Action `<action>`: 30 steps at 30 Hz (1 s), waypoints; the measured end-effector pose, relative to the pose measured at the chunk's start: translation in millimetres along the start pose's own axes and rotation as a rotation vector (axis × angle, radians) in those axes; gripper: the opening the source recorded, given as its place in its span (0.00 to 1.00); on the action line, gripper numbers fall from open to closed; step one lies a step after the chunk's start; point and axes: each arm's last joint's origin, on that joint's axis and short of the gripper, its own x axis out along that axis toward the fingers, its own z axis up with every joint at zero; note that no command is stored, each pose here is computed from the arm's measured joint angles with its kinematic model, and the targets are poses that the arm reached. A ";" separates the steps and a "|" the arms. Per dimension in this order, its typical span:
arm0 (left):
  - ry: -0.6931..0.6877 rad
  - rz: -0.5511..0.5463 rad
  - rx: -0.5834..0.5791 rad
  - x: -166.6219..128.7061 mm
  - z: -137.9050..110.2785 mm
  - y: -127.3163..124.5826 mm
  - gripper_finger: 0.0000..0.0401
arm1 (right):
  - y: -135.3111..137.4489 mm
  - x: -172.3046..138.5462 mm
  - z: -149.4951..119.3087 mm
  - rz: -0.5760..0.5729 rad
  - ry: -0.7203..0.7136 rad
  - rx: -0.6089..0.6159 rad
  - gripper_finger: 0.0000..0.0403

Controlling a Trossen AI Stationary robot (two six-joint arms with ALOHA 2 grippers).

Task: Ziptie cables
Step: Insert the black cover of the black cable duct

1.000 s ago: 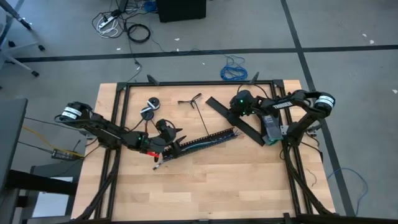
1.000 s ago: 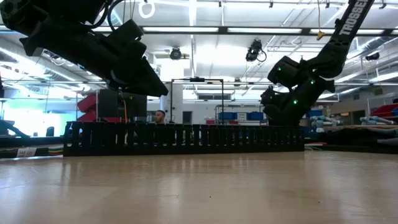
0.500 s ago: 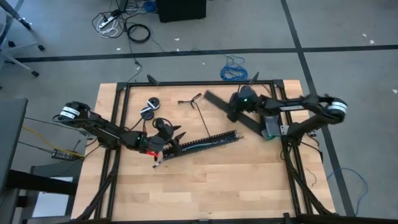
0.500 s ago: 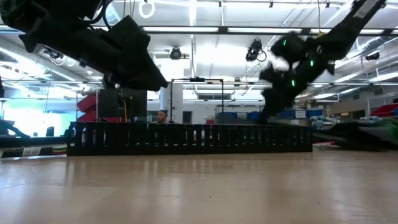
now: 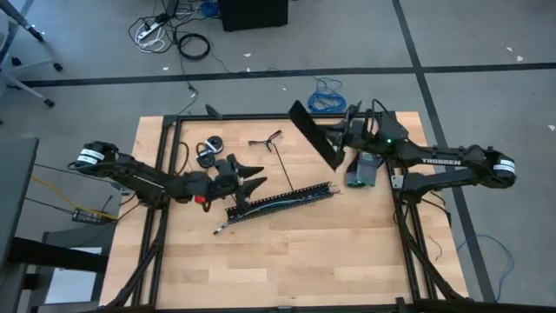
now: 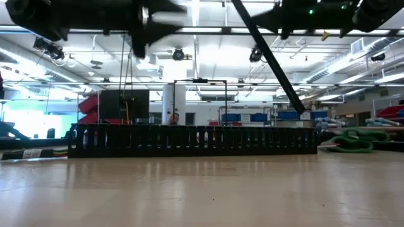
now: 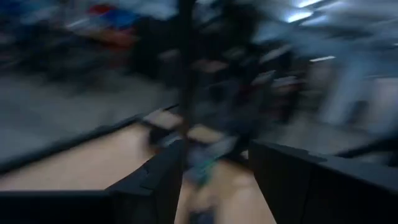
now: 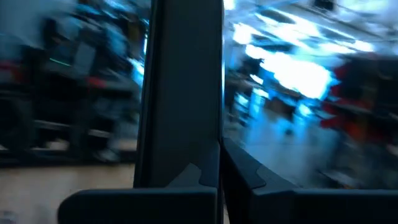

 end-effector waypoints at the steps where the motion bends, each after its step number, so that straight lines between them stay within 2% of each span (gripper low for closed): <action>1: -0.032 -0.062 0.015 1.1 4.7 -0.3 0.44 | 3.0 0.0 1.7 0.030 -0.017 0.013 0.00; 3: -0.101 -0.139 0.065 2.0 12.8 -0.6 0.44 | 9.0 0.4 2.4 0.063 -0.024 0.017 0.00; 5: -0.174 -0.153 0.109 2.8 20.9 0.1 0.44 | 14.2 2.3 0.2 0.050 -0.010 0.017 0.00; 9: -0.213 -0.122 0.146 14.1 35.0 1.3 0.44 | 23.8 12.5 -14.5 -0.030 0.058 -0.050 0.00; 16: -0.188 0.018 0.083 32.6 63.5 4.7 0.44 | 48.7 27.8 -41.5 0.013 0.131 -0.311 0.00; 20: -0.044 0.120 0.136 24.9 86.8 6.7 0.44 | 53.9 27.1 -42.7 0.007 0.160 -0.449 0.00; 23: 0.024 0.122 0.139 17.2 103.9 3.7 0.44 | 55.1 25.7 -44.1 0.043 0.180 -0.526 0.00; 26: 0.109 0.117 0.149 11.0 124.1 0.4 0.44 | 56.5 25.5 -44.1 0.100 0.157 -0.569 0.00; 30: 0.280 0.177 0.183 9.3 144.6 0.5 0.44 | 58.2 25.3 -44.3 0.149 0.138 -0.567 0.00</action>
